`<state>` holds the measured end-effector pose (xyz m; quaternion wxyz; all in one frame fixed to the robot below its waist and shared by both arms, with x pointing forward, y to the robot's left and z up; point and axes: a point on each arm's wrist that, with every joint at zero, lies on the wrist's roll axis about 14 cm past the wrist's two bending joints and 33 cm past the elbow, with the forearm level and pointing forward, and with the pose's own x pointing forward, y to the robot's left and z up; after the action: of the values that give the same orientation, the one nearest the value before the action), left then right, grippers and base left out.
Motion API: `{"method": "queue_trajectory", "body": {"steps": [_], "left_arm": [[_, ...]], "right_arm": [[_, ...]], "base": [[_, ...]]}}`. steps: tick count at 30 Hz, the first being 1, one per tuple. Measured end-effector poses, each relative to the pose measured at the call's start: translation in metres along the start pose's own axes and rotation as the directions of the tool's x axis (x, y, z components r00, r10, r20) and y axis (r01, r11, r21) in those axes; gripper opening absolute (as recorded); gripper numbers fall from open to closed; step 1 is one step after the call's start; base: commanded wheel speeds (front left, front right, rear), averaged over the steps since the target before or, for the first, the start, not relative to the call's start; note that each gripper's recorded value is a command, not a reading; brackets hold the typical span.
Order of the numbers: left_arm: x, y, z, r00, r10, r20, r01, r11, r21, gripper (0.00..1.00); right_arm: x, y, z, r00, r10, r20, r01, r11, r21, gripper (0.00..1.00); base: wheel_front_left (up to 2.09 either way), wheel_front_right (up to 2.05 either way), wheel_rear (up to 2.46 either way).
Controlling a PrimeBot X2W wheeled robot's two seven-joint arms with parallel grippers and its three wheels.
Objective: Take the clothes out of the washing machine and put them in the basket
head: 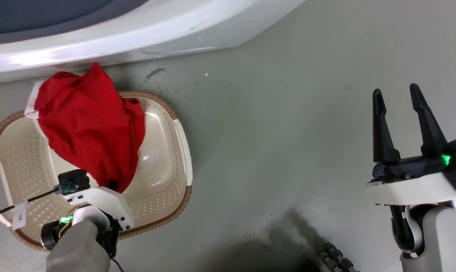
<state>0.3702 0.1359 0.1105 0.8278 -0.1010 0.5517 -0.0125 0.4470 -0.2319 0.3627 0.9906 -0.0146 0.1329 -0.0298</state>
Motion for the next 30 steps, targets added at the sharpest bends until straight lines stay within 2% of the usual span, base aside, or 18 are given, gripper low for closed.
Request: {"method": "queue_trajectory", "body": {"steps": [1, 2, 9, 18, 23, 30], "left_arm": [[0.003, 0.001, -0.003, 1.0, 0.004, -0.013, -0.004, 1.0, -0.008, 0.74], [0.005, 0.003, -0.005, 1.0, 0.009, -0.02, -0.009, 1.0, -0.006, 1.0], [0.003, 0.011, 0.0, 0.999, 0.047, -0.008, -0.047, 0.999, -0.017, 1.0], [-0.043, 0.002, 0.007, 0.996, 0.03, 0.08, -0.026, 0.998, -0.051, 1.0], [-0.074, -0.003, 0.048, 0.97, 0.01, 0.241, -0.001, 0.999, -0.039, 1.0], [-0.127, -0.004, 0.076, 0.909, 0.004, 0.416, 0.007, 1.0, -0.025, 1.0]], "right_arm": [[0.0, -0.001, -0.003, 1.0, -0.002, -0.008, 0.002, 1.0, -0.001, 1.0], [0.0, -0.002, -0.006, 1.0, -0.006, -0.014, 0.006, 1.0, -0.003, 1.0], [0.003, 0.0, -0.001, 1.0, 0.0, 0.011, 0.0, 1.0, -0.001, 1.0], [-0.008, 0.009, 0.039, 0.994, 0.027, 0.106, -0.027, 1.0, 0.0, 1.0], [-0.023, 0.016, 0.061, 0.989, 0.046, 0.143, -0.047, 0.999, 0.001, 1.0], [-0.048, 0.024, 0.087, 0.981, 0.068, 0.181, -0.068, 0.998, -0.006, 1.0]], "base": [[0.0, 0.0, 0.0], [0.0, 0.0, 0.0], [0.0, 0.0, 0.0], [0.0, 0.0, 0.0], [0.0, 0.0, 0.0], [0.0, 0.0, 0.0]]}}
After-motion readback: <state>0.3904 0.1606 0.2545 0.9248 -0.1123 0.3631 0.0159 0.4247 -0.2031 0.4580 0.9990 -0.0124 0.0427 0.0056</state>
